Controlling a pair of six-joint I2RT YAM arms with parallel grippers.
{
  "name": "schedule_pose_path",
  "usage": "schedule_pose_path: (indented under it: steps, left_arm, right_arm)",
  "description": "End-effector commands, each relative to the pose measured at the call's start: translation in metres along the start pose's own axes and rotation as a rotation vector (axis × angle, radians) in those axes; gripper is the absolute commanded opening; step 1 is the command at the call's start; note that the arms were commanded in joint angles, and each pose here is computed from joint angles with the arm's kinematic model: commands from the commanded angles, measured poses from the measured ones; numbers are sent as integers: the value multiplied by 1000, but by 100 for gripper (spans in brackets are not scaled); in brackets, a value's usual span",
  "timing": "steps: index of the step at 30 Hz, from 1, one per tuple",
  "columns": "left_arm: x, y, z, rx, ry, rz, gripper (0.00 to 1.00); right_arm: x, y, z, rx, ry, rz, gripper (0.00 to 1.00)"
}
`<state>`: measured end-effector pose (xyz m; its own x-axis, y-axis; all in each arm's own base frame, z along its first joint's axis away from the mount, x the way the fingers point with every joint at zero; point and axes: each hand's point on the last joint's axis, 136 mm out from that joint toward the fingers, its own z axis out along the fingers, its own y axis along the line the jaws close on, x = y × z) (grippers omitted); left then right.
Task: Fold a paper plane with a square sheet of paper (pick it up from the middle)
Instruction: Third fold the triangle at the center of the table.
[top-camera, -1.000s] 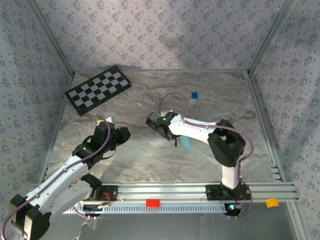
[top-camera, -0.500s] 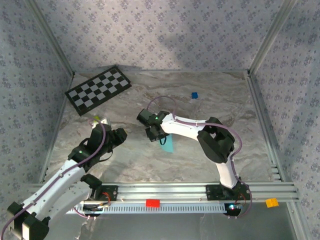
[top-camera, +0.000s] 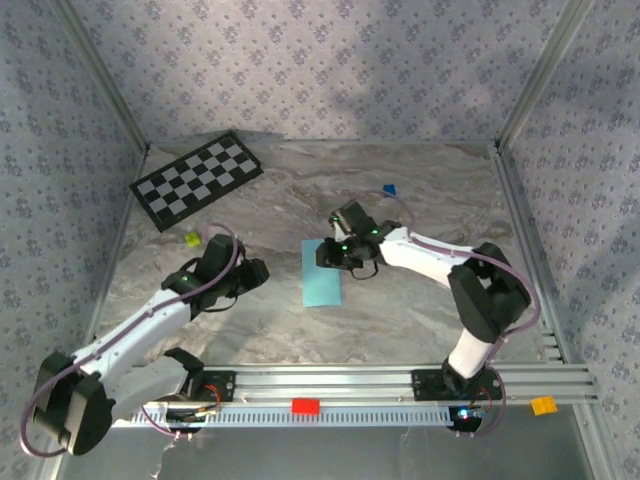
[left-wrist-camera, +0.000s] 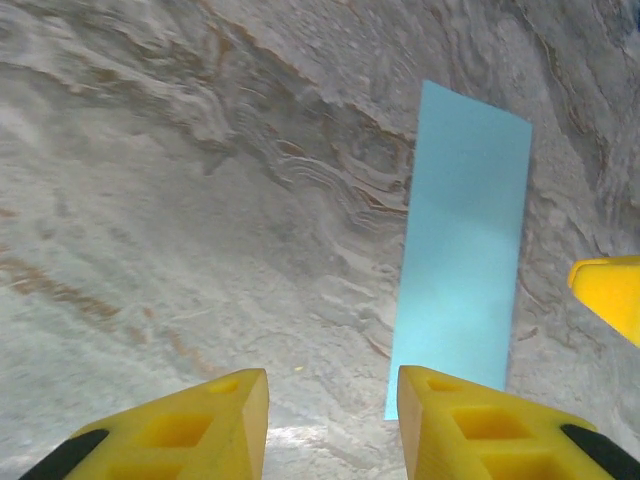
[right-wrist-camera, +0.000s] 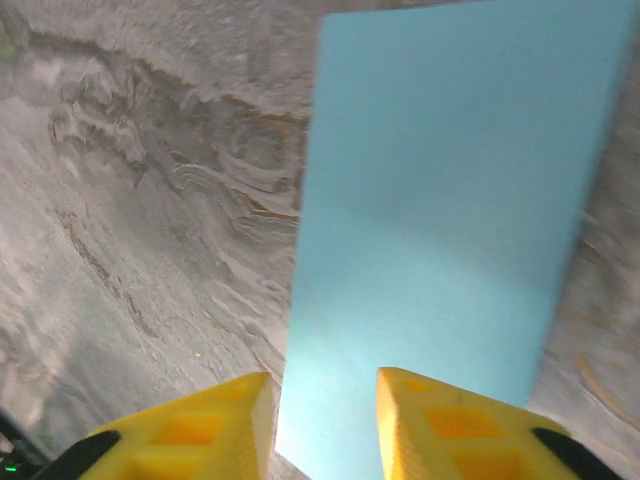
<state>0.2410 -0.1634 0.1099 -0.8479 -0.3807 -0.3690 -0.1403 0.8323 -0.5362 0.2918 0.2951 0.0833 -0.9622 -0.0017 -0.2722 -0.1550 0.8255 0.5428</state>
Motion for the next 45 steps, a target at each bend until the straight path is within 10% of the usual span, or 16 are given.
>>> schedule_pose_path:
  steps: [1, 21, 45]
  left_arm:
    - [-2, -32, 7, 109, 65, 38, 38]
    - [-1, -60, 45, 214, 148, -1, 40]
    - [35, -58, 110, 151, 377, -19, 32]
  right_arm:
    - [5, -12, -5, -104, -4, 109, 24]
    - [21, -27, 24, -237, 103, 190, 8]
    - [63, -93, 47, -21, 181, 285, 4]
